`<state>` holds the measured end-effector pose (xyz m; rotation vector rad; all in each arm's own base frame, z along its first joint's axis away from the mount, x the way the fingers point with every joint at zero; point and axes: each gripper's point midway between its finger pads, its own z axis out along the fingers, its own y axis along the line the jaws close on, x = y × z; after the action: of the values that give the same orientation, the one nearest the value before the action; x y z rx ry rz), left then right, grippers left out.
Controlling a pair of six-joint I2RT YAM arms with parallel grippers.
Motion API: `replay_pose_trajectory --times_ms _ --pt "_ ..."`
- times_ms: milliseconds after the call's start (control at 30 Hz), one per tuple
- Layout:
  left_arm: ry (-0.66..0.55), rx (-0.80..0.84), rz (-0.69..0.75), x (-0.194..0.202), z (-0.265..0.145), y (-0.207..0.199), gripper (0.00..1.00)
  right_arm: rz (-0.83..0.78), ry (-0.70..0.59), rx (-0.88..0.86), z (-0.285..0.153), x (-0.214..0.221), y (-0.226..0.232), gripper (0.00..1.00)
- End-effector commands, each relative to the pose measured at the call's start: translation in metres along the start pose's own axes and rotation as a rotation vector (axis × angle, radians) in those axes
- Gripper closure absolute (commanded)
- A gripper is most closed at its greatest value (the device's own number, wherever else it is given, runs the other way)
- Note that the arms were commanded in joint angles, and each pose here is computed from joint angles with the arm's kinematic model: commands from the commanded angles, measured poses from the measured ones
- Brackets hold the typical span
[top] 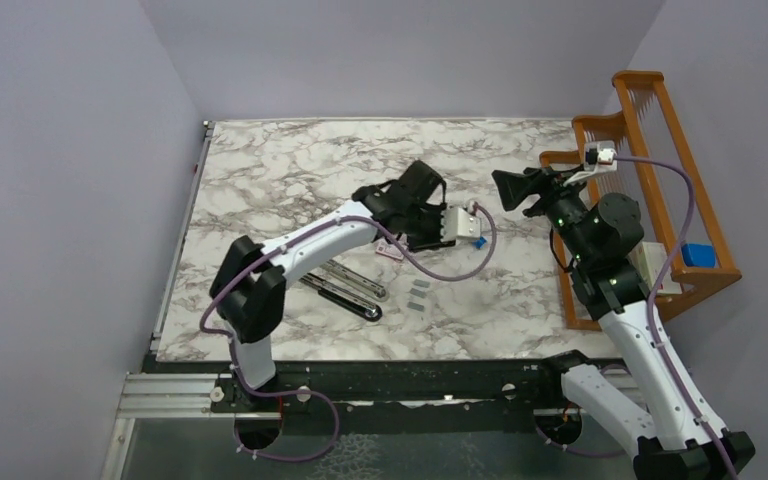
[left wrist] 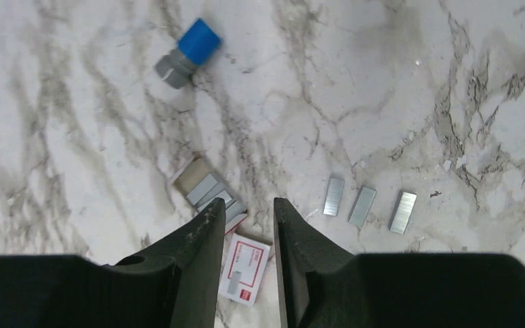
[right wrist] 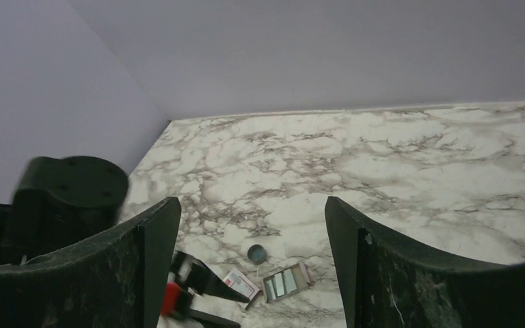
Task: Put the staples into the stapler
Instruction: Place the staple at the center of the board.
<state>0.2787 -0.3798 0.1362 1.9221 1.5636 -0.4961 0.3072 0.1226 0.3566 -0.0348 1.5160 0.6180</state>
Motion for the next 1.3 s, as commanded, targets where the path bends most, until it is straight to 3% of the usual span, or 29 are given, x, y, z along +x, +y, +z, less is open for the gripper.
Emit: replay_pose_trajectory --times_ms 0,133,233,333,500,767,967,1267 --pt "-0.292 -0.165 -0.168 -0.032 -0.064 0.041 0.62 0.023 0.028 0.203 -0.003 0.014 -0.038 0.20" --pt "-0.468 -0.434 -0.367 -0.012 -0.125 0.092 0.55 0.007 0.204 0.209 0.011 0.050 -0.046 0.25" --pt "-0.535 -0.629 -0.520 0.013 -0.156 0.113 0.43 -0.003 0.364 0.119 0.024 0.083 -0.038 0.31" --pt "-0.496 -0.771 -0.705 0.045 -0.170 0.128 0.36 0.003 0.497 0.041 0.035 0.114 -0.033 0.34" --pt "-0.359 -0.806 -0.935 0.100 -0.162 0.135 0.35 0.025 0.716 -0.098 0.045 0.164 -0.023 0.41" --pt "-0.298 -0.903 -1.008 0.150 -0.157 0.127 0.34 -0.135 0.994 -0.144 0.060 0.247 -0.013 0.43" --pt "-0.269 -0.918 -1.000 0.159 -0.154 0.125 0.34 -0.233 1.057 -0.151 0.080 0.282 -0.017 0.63" --pt "-0.266 -0.914 -0.991 0.158 -0.154 0.127 0.34 -0.329 1.150 -0.084 0.083 0.319 -0.033 0.64"
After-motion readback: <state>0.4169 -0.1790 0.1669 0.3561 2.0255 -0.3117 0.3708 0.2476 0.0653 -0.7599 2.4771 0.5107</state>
